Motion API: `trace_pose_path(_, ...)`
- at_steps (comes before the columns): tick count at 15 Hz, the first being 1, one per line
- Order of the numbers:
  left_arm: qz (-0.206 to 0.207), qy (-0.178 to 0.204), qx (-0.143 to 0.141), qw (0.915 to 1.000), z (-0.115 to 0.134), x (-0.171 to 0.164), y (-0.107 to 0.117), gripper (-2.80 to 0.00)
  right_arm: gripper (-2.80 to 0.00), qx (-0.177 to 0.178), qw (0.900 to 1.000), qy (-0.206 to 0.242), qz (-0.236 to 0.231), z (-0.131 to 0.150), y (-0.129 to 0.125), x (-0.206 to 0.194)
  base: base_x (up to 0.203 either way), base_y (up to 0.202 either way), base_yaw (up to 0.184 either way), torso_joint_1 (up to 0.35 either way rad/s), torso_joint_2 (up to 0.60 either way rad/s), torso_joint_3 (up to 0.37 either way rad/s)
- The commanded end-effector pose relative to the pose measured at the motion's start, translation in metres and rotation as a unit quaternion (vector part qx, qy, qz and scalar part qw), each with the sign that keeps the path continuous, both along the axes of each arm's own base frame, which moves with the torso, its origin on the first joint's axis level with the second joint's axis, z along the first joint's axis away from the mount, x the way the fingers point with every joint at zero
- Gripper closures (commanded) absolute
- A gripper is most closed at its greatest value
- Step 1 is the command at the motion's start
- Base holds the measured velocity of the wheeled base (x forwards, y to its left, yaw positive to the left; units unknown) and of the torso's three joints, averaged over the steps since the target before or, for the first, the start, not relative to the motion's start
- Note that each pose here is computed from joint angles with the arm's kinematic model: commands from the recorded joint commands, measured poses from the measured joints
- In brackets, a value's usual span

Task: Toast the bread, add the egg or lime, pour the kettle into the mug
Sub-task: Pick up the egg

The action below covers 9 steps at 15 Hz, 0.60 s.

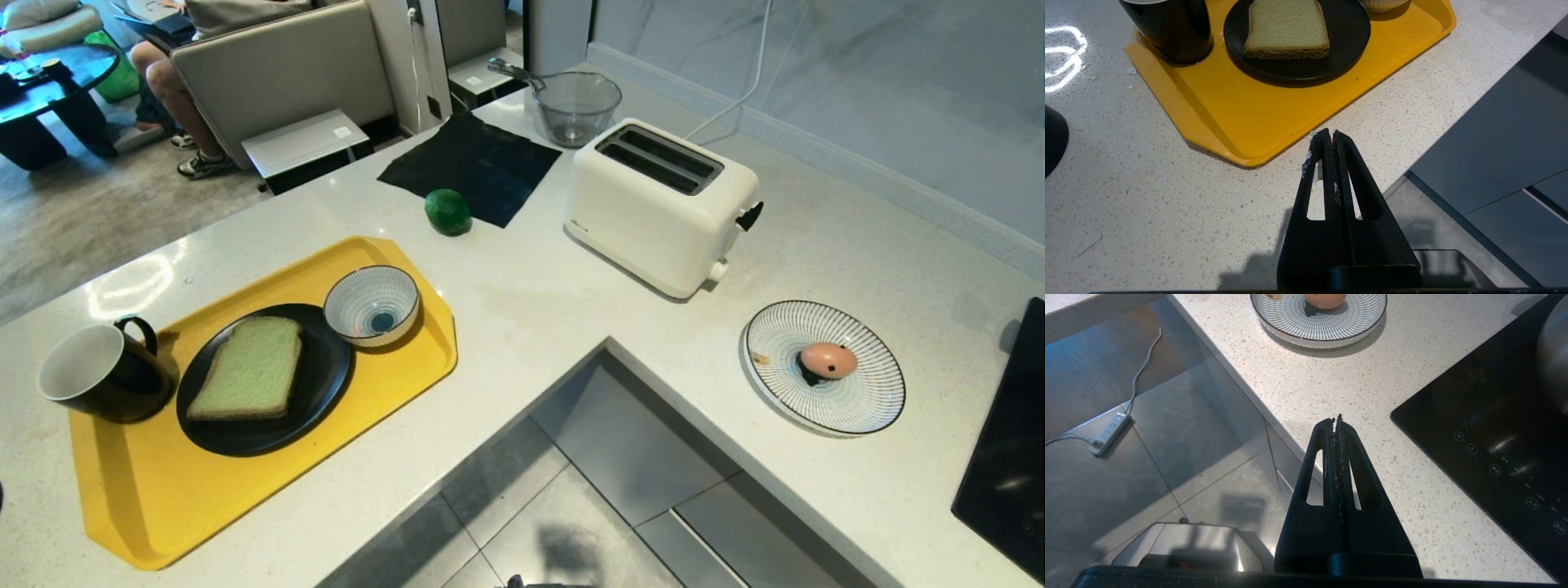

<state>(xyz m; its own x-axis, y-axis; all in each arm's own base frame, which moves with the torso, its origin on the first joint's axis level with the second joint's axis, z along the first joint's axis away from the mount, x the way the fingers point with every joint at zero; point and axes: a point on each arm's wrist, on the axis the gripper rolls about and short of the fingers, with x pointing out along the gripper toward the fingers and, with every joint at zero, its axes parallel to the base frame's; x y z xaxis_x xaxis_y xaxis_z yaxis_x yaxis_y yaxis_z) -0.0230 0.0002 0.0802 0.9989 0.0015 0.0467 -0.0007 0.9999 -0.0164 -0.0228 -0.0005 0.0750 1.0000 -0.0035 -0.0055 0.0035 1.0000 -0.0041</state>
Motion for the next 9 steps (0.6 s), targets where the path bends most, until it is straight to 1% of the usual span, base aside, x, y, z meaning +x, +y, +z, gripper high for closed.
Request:
trace_pose_path(1, 0.0, 0.008, 0.0, 1.0, -0.005, 0.001, 0.0, 0.0, 0.0, -0.01, 1.0, -0.001, 0.0, 0.0, 0.0, 0.0, 0.0, 0.0, 0.0, 0.0, 0.0, 0.0)
trace_pose_path(3, 0.0, 0.008, 0.0, 1.0, -0.005, 0.001, 0.0, 0.0, 0.0, -0.021, 1.0, 0.0, 0.001, 0.0, 0.0, 0.0, 0.0, 0.0, 0.0, 0.0, 0.0, 0.0)
trace_pose_path(5, 0.001, 0.008, 0.0, 1.0, -0.005, 0.001, 0.0, 0.0, 0.0, -0.047, 0.999, 0.003, 0.005, 0.0, 0.0, 0.0, 0.0, 0.0, 0.0, 0.0, 0.0, 0.0)
trace_pose_path(6, 0.0, 0.008, 0.0, 1.0, -0.005, 0.001, 0.0, 0.0, 0.0, -0.049, 0.999, 0.003, 0.007, 0.003, 0.0, -0.001, 0.0, 0.0, 0.0, 0.0, 0.0, 0.0)
trace_pose_path(7, 0.001, 0.008, 0.0, 1.0, -0.005, 0.001, 0.0, 0.0, 0.0, -0.047, 0.999, 0.015, 0.008, 0.007, 0.0, -0.002, 0.0, 0.0, 0.0, 0.0, 0.0, 0.0)
trace_pose_path(9, 0.001, 0.008, 0.0, 1.0, -0.005, 0.001, 0.0, 0.0, 0.0, -0.027, 0.998, 0.048, 0.007, 0.021, 0.0, -0.008, 0.0, 0.0, 0.0, 0.0, 0.0, 0.0)
